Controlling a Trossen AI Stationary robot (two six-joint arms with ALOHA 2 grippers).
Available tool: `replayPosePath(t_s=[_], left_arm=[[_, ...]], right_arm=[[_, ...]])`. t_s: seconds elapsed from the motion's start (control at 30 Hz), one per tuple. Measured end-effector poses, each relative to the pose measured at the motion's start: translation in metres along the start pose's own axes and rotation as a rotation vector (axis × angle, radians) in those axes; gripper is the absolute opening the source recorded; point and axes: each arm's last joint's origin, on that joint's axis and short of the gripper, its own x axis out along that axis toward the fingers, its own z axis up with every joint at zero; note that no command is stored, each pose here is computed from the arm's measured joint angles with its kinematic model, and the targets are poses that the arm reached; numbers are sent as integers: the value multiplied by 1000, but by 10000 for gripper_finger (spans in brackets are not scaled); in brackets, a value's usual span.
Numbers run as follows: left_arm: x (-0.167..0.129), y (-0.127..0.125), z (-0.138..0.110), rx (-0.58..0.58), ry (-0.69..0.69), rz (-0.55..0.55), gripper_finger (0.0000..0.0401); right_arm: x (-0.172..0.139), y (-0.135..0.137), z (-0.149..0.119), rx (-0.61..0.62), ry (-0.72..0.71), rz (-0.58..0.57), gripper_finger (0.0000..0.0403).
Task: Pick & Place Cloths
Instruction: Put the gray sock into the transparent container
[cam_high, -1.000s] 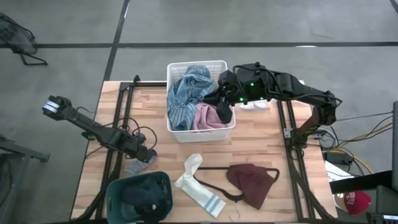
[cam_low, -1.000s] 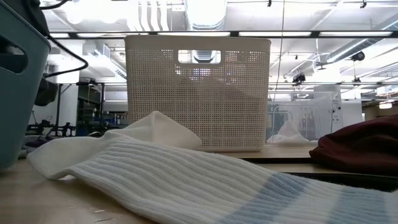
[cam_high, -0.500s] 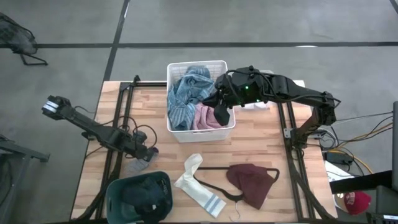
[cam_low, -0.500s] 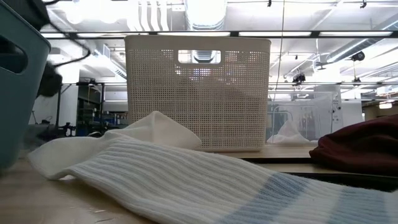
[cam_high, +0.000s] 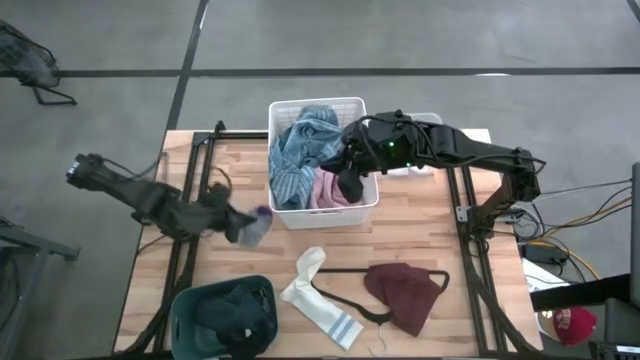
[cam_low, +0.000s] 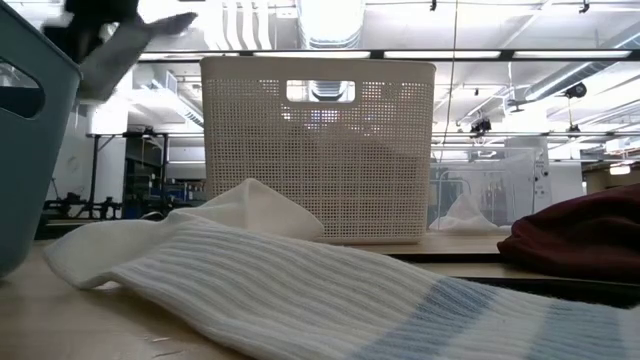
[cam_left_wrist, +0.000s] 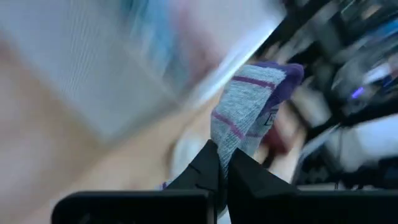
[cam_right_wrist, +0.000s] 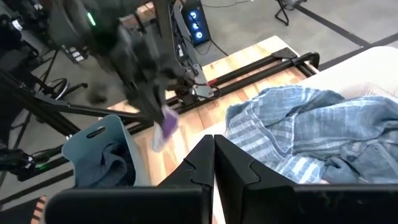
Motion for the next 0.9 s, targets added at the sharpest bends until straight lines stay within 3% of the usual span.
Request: replayPosePath(t_s=[0.23,0.47,0.9], left_arm=[[-37,-46,49,72,-390,-115,11],[-41,-74,66,92,-584,-189,11],[-7,-93,79,35,-704,-210,14]], right_arm=[[7,3,-1,0,-40,52,8],[15,8,1,29,-106,191,16],[14,15,8,32,-204,243,160]])
